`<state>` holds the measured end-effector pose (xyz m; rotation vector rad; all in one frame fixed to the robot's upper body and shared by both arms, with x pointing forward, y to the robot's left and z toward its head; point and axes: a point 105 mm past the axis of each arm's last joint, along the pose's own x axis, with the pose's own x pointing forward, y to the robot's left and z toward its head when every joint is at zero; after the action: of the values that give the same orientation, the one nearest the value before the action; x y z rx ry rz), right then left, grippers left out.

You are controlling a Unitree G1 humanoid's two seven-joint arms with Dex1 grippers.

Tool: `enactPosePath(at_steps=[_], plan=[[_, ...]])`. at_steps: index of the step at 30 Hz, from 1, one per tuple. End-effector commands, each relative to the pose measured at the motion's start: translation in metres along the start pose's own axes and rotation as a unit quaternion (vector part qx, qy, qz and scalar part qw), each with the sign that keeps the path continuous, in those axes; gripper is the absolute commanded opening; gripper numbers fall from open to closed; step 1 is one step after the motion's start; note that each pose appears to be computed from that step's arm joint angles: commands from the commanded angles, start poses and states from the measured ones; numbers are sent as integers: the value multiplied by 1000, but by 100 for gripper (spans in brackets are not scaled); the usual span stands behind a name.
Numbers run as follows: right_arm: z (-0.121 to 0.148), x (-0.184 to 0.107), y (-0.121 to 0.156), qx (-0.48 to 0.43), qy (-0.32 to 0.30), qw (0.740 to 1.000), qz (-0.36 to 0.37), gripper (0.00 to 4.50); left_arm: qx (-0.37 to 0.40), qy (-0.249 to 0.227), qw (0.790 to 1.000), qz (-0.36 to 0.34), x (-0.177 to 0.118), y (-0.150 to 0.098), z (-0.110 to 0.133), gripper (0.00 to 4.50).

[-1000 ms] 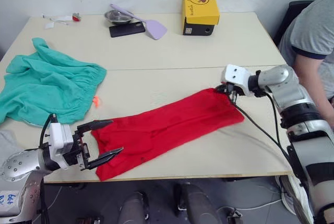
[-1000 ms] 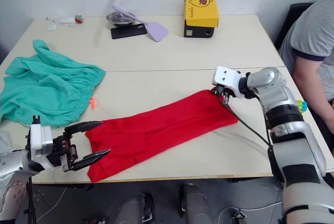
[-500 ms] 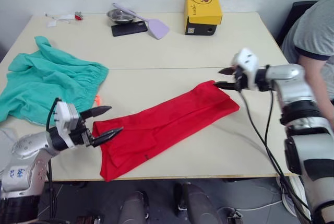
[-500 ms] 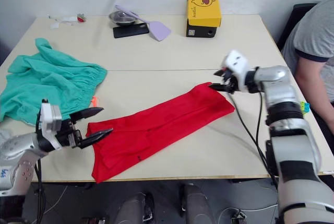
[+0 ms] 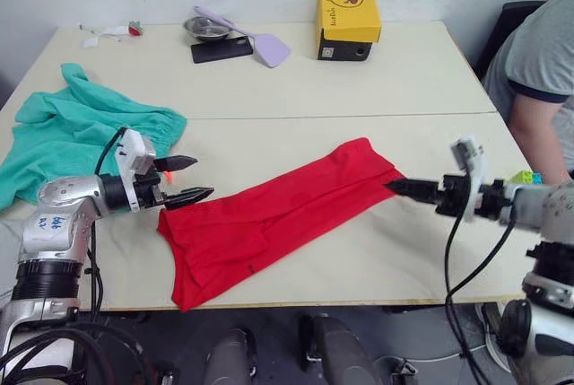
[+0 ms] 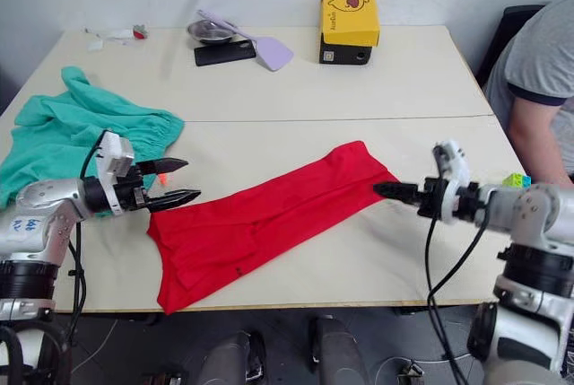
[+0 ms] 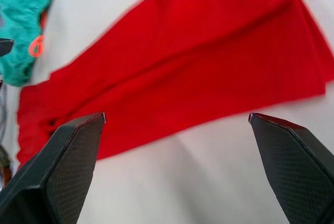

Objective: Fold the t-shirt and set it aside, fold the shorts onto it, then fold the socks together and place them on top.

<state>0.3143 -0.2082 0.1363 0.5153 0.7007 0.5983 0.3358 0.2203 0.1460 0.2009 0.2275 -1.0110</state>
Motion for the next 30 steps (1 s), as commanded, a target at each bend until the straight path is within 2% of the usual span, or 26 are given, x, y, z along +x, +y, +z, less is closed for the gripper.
enactPosePath(at_steps=[1,7,9,13,15,16,18,21,24,28,29,30], plan=[[4,-2,0,-13,-20,999,-32,449,-12,50,999,-16,-4,4,-5,450],[0,13,-1,-4,-7,999,-54,449,-14,103,994,-9,1,12,-11,450],[1,17,-1,-1,-10,998,-61,449,-25,112,993,-23,1,8,-13,450],[1,30,-4,-4,-6,995,-96,449,-64,169,982,-51,-7,-1,-28,450],[0,35,-3,-11,-5,995,-100,449,-79,180,979,-52,-10,-2,-32,450],[1,37,-4,-13,-9,995,-101,450,-84,177,979,-48,-9,-2,-32,412],[3,41,-4,-15,-13,994,-104,450,-89,172,980,-45,-8,-1,-31,365],[8,44,-5,-34,-21,993,-111,388,-98,167,980,-48,-8,-3,-31,260],[13,46,-5,-41,-29,993,-110,285,-104,155,981,-46,-8,-5,-29,164],[24,51,-3,-62,-42,991,-107,126,-116,143,982,-44,-11,-14,-27,28],[29,53,0,-65,-48,992,-101,91,-122,135,983,-39,-13,-16,-25,0],[34,55,5,-72,-51,992,-93,54,-128,127,983,-35,-15,-20,-24,0]])
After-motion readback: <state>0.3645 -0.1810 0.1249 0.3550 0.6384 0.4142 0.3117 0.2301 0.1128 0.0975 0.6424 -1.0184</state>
